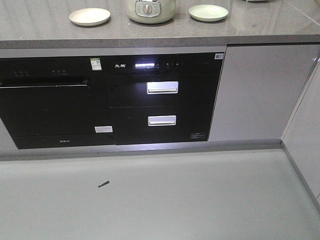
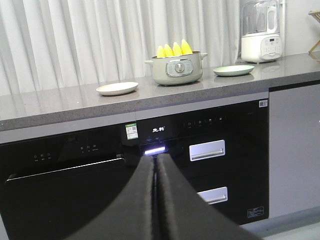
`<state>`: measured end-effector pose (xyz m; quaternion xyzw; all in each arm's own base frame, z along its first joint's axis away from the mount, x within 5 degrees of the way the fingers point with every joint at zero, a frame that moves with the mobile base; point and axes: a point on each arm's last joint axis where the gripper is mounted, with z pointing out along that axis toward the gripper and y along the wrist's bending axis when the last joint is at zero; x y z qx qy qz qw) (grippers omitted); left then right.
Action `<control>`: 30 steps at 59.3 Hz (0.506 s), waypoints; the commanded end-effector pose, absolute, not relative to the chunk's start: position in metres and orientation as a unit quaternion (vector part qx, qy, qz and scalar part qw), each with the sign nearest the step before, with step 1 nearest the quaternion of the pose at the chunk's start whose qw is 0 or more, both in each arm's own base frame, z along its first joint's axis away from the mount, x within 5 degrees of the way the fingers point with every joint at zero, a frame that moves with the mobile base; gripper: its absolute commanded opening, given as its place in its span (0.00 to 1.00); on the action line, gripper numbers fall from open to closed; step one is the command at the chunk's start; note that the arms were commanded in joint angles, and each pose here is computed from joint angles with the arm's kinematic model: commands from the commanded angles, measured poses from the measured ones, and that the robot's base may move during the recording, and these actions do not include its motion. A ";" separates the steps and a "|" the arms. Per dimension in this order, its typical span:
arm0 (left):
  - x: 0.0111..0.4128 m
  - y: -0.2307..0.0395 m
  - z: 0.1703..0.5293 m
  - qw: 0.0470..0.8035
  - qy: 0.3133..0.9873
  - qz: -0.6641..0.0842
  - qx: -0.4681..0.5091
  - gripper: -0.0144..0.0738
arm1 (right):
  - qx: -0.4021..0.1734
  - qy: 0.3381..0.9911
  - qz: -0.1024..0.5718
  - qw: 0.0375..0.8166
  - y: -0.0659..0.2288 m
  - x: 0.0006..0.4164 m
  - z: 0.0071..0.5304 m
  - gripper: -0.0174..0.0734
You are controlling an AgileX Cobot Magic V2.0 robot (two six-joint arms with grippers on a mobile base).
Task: Distribute corn equally
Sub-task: 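Drive the base forward toward the counter with the corn pot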
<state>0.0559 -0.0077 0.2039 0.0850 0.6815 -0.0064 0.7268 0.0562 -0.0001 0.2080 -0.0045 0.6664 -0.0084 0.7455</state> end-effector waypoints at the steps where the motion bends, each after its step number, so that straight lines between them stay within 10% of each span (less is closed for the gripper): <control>1: 0.055 -0.006 0.207 0.752 0.655 -0.005 0.071 0.16 | -0.010 0.640 -0.010 0.768 0.001 0.055 0.211 0.19; 30: 0.055 -0.006 0.207 0.752 0.655 -0.005 0.071 0.16 | -0.010 0.640 -0.010 0.768 0.001 0.055 0.211 0.19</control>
